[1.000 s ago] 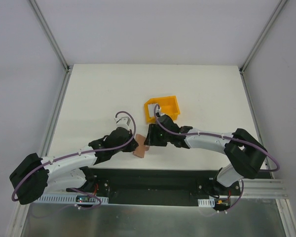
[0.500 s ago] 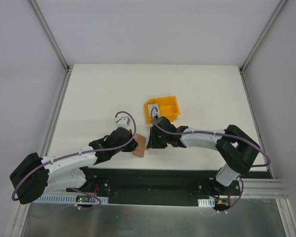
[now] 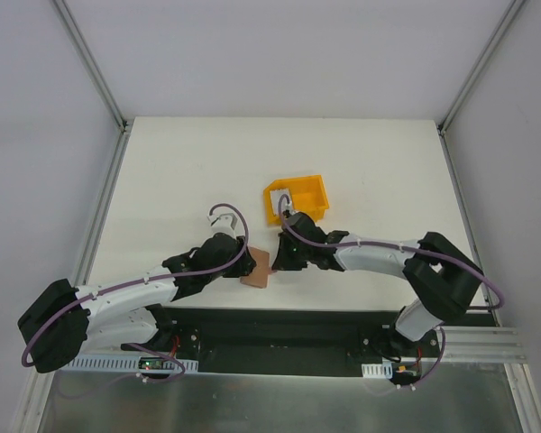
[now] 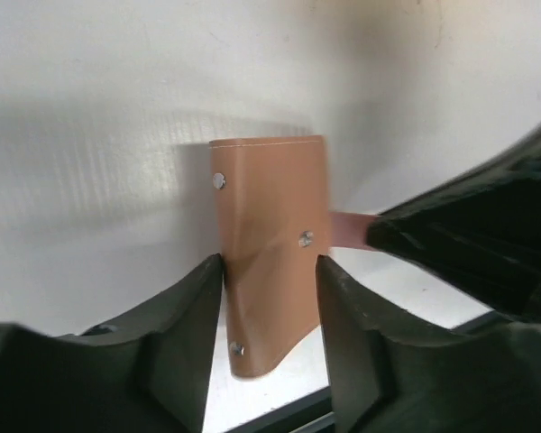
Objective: Put the credit cards into the card holder
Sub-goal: Open the card holder at the center of the board.
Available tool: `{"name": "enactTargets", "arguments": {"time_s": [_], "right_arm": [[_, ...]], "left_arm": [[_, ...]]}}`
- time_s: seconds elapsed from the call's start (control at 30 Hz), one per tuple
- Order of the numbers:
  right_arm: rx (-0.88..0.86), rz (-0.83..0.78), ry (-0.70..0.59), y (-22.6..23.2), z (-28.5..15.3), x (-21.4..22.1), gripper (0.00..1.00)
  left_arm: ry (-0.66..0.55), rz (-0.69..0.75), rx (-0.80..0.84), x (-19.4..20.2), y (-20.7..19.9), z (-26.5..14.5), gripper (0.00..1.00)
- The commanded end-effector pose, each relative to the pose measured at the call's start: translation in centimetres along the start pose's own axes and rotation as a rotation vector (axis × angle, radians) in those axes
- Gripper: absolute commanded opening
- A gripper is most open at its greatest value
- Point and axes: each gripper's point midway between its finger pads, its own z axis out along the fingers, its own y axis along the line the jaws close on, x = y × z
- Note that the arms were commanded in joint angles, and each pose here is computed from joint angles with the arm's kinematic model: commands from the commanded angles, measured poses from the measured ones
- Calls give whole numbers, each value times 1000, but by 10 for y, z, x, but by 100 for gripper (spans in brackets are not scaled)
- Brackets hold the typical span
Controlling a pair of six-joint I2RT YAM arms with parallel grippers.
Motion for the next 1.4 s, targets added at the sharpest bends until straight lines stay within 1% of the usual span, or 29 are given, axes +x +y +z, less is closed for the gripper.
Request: {"name": "enactTargets", "arguments": {"time_s": [0.0, 0.07, 0.1, 0.3, 0.5, 0.63, 0.77, 0.83, 1.07, 1.23, 1.37], "right_arm": [[-96, -38, -89, 19, -36, -18, 0], [-103, -37, -113, 17, -48, -18, 0], [-109, -35, -121, 16, -52, -18, 1], [-191, -34, -144, 31, -74, -20, 0], [-221, -46, -165, 40, -82, -26, 0], [-221, -48, -168, 41, -83, -28, 0], [-222, -49, -165, 41, -83, -27, 0], [-224, -49, -171, 42, -84, -28, 0], [-237, -57, -196, 46, -91, -34, 1], [-242, -57, -205, 48, -95, -37, 0], [-246, -58, -209, 49, -96, -38, 0]], "left_arm": [[-32, 16, -65, -6, 10, -2, 54], [-47, 16, -64, -9, 10, -4, 65], [-56, 13, -60, -11, 9, -5, 68], [-28, 63, 20, -15, -12, -7, 70], [-62, 85, 181, -29, -48, -15, 72], [-63, 108, 220, -30, -56, -15, 72], [-38, 148, 310, -27, -73, -18, 71], [-27, 171, 338, -26, -79, -20, 69], [39, 233, 282, -18, -72, -9, 60], [59, 265, 251, -17, -66, -7, 55], [65, 280, 231, -17, -63, -6, 54]]}}
